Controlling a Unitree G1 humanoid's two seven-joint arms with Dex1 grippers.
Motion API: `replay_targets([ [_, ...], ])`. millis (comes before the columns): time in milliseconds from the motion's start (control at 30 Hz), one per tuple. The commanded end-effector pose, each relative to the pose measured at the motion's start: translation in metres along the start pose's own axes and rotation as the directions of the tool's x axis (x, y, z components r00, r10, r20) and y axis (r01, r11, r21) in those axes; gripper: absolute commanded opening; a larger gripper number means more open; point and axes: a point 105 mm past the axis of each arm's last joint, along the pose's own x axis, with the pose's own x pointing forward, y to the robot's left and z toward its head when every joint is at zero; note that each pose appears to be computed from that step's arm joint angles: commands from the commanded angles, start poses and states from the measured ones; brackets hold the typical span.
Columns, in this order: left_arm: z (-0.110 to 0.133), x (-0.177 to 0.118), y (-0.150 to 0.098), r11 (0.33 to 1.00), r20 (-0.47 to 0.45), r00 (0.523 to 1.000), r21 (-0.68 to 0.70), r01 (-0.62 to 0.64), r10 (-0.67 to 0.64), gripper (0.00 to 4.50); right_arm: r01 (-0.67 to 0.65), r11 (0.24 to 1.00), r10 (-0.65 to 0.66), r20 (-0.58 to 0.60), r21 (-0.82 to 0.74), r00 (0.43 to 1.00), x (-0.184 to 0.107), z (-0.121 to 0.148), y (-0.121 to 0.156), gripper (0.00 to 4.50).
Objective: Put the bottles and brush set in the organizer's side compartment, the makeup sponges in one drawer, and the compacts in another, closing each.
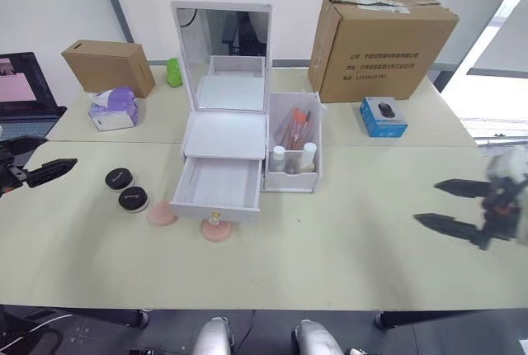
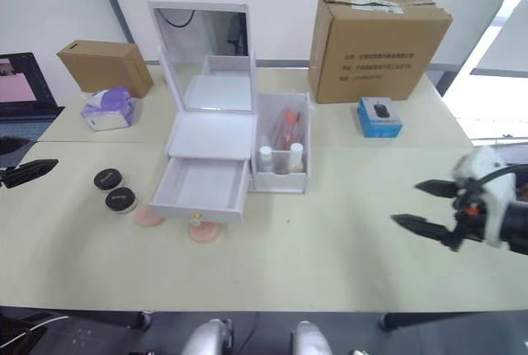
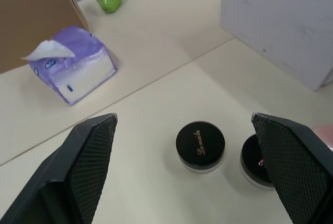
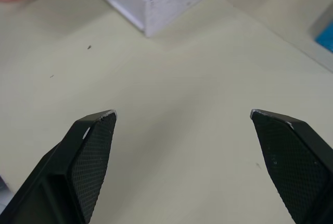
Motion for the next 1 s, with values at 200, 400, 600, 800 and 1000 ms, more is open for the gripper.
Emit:
replay_targets([
  [200,0.015,-0.003,0.010,0.999,-0.002,1.000,0.037,-0.021,0.022,4.46,0.005,1.000,-0.004,0.071,-0.026,0.997,-0.006,0.004,-0.007,4.50],
  [400,0.015,-0.010,0.009,1.000,0.020,1.000,0.009,-0.005,0.005,4.46,-0.139,0.989,0.144,0.100,-0.050,0.985,0.001,0.017,0.007,4.50],
  [600,-0.002,-0.025,-0.009,0.997,0.070,0.995,0.009,0.076,-0.076,4.46,-0.347,0.929,0.365,0.158,-0.130,0.918,0.018,0.066,0.035,4.50],
  [800,-0.039,-0.054,-0.049,0.993,0.033,0.995,0.071,0.093,-0.095,4.46,-0.500,0.837,0.539,0.178,-0.222,0.823,0.029,0.119,0.060,4.50],
  [1000,-0.064,-0.069,-0.105,0.996,0.000,0.996,-0.026,0.090,-0.090,4.46,-0.582,0.781,0.618,0.144,-0.227,0.773,0.040,0.145,0.073,4.50],
])
